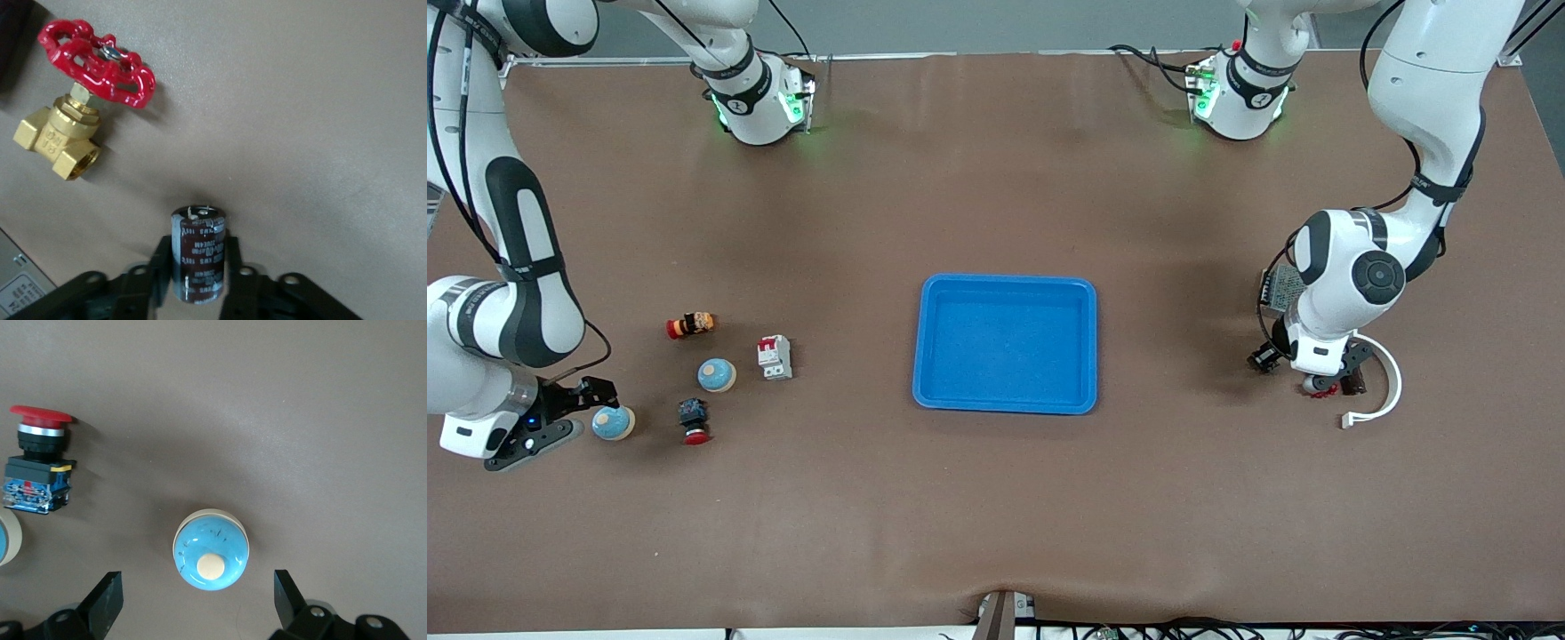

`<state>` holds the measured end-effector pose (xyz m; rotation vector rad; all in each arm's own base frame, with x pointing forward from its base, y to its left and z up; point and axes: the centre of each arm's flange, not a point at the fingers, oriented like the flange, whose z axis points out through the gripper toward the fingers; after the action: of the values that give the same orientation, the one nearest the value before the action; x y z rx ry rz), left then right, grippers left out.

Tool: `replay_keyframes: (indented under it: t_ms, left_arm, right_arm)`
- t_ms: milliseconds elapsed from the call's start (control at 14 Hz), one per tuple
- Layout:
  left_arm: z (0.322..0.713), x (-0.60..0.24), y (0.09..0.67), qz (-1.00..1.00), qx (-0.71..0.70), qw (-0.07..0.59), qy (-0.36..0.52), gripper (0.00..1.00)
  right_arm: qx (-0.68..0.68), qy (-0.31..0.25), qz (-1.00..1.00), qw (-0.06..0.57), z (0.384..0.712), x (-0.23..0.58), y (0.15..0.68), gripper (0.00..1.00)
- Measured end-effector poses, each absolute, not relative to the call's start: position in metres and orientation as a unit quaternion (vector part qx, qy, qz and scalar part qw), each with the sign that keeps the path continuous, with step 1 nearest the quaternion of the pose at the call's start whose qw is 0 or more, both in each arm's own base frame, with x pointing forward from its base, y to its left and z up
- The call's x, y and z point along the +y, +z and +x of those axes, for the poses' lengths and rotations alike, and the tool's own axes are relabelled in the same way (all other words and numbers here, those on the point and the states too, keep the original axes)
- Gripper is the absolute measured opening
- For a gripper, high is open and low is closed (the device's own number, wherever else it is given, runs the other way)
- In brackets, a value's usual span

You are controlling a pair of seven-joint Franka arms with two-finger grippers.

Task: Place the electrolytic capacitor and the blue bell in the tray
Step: 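Grasp the brown capacitor with the left gripper while the right grasps the bell, then carry the capacitor into the blue tray with the left gripper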

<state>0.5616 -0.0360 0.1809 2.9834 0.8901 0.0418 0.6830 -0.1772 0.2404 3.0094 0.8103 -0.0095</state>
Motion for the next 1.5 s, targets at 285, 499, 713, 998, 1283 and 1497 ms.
replay_keyframes:
  t_ms: [285, 499, 713, 998, 1283, 1497]
  left_arm:
    - [0.566, -0.036, 0.185, 0.958, 0.286, 0.016, 0.019, 0.33]
    - [0.572, -0.037, 0.197, 0.958, 0.285, 0.018, 0.027, 0.33]
    - [0.576, -0.046, 0.220, 0.960, 0.278, 0.017, 0.023, 0.33]
    - [0.575, -0.079, 0.253, 0.959, 0.282, 0.022, 0.015, 0.33]
    - [0.571, -0.149, 0.272, 0.949, 0.315, 0.027, -0.006, 0.33]
    - [0.569, -0.199, 0.289, 0.942, 0.336, 0.021, -0.016, 0.33]
  right_arm:
    - [0.262, 0.005, 0.965, 0.017, 0.685, -0.180, 0.226, 1.00]
    - [0.265, 0.010, 0.964, 0.019, 0.684, -0.185, 0.217, 1.00]
    - [0.266, 0.011, 0.964, 0.019, 0.684, -0.187, 0.211, 1.00]
    - [0.266, 0.023, 0.963, 0.026, 0.686, -0.188, 0.207, 1.00]
    - [0.267, 0.023, 0.963, 0.025, 0.686, -0.188, 0.197, 1.00]
    - [0.267, 0.019, 0.963, 0.023, 0.685, -0.188, 0.191, 1.00]
